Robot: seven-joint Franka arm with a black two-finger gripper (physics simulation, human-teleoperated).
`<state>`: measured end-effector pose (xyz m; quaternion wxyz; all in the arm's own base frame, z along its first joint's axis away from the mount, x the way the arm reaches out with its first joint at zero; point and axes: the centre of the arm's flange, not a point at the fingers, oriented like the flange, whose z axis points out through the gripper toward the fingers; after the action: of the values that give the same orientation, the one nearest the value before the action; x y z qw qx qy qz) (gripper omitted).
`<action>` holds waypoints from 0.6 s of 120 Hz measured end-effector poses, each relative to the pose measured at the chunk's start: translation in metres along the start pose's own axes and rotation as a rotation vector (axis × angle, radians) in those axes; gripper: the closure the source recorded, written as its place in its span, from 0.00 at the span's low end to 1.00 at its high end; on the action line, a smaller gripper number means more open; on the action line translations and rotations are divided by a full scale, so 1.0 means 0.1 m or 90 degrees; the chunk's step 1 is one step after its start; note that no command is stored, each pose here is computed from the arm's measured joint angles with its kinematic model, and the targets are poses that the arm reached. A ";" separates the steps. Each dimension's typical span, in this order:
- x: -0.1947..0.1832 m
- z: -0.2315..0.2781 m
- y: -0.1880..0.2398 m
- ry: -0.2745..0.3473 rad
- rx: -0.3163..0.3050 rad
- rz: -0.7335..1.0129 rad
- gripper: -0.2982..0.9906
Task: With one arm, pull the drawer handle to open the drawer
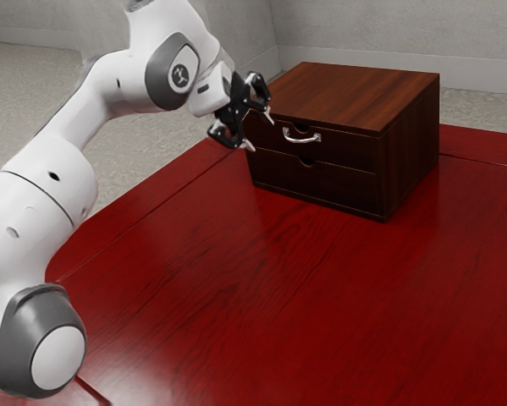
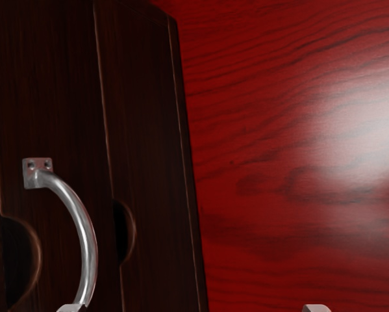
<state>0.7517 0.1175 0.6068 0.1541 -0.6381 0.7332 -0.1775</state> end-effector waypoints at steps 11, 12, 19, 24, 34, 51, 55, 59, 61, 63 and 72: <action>-0.06 0.12 -0.04 0.012 0.031 0.020 0.48; -0.06 0.13 -0.04 0.015 0.034 0.021 0.49; -0.03 0.18 -0.08 0.034 0.055 0.035 0.50; 0.04 0.24 -0.11 0.050 0.068 0.046 0.51; 0.11 0.39 -0.14 0.074 0.088 0.059 0.52; 0.04 0.47 -0.15 0.074 0.115 0.070 0.53; 0.02 0.46 -0.15 0.071 0.122 0.073 0.53; 0.00 0.47 -0.16 0.068 0.128 0.075 0.53; -0.01 0.47 -0.16 0.066 0.131 0.077 0.54; -0.02 0.48 -0.16 0.065 0.134 0.078 0.54; -0.04 0.53 -0.16 0.060 0.140 0.085 0.54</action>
<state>0.7904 0.1163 0.5671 0.2004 -0.5583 0.7563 -0.2760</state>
